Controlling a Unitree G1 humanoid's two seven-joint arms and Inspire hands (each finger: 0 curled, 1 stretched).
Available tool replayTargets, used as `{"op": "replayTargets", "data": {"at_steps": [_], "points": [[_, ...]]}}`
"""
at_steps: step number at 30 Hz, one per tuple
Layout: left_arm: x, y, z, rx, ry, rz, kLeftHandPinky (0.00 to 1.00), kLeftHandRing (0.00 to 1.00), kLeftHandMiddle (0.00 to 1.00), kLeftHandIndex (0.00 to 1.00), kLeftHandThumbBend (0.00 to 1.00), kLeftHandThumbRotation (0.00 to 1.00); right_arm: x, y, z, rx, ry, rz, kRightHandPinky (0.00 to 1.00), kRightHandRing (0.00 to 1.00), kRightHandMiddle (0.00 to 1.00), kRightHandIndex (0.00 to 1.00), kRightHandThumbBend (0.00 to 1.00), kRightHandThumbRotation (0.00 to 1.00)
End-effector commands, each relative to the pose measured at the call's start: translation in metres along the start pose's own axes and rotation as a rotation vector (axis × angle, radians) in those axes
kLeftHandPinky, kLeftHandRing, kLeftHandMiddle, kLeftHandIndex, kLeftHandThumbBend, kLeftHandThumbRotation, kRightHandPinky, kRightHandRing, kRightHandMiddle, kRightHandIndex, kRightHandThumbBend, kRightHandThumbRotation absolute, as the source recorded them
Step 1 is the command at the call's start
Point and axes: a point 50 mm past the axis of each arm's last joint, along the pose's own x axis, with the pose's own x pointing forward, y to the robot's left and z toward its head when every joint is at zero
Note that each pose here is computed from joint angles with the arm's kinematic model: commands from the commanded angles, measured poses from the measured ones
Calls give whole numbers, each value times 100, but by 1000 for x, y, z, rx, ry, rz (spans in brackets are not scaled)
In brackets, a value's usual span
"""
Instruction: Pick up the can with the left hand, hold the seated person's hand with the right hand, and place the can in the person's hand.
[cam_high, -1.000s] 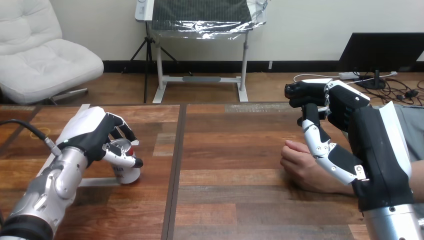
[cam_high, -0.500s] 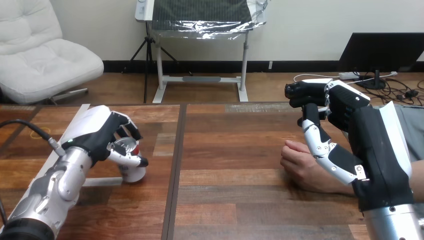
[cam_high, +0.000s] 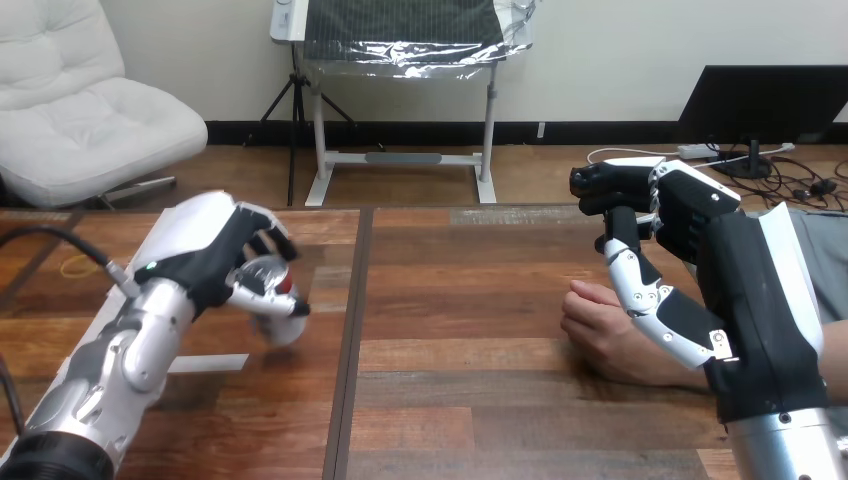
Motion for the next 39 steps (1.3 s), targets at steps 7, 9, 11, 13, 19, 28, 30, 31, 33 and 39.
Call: {"op": "replayTargets", "data": {"at_steps": [7,9,11,13,19,28,30,31,33,39], "points": [[4,35,26,4,-128,147,36,43,50,55,62,0,13,-4,10,6,-82,-29,50,66,68,63,6,0],[3,36,28,12,-140,152,36,43,50,55,62,0,13,-4,9,11,-80,-29,50,66,68,63,6,0],[3,37,31,16,-151,157,36,43,50,55,61,0,13,-4,9,16,-81,-28,50,66,68,63,6,0],[2,37,32,17,-160,161,36,43,50,55,61,0,13,-4,9,20,-83,-28,50,67,68,63,6,0],[0,39,37,21,-189,169,36,42,50,55,60,0,13,-4,10,11,-74,-34,50,69,71,65,8,0],[-3,41,47,14,-248,186,35,41,49,54,58,0,14,-7,10,7,-73,-37,51,72,76,68,10,0],[-3,42,50,15,-258,188,35,41,49,54,58,0,15,-9,10,2,-67,-37,51,73,77,69,12,0],[-3,42,51,15,-261,188,35,41,49,54,58,0,15,-9,10,1,-66,-37,51,73,78,70,13,0],[-4,43,54,11,-277,191,34,41,48,54,57,0,15,-11,9,-7,-56,-35,52,75,80,72,18,0],[-5,45,62,-2,-310,203,34,41,48,53,57,0,18,-18,5,-69,-19,-19,55,78,83,75,31,0]]}}
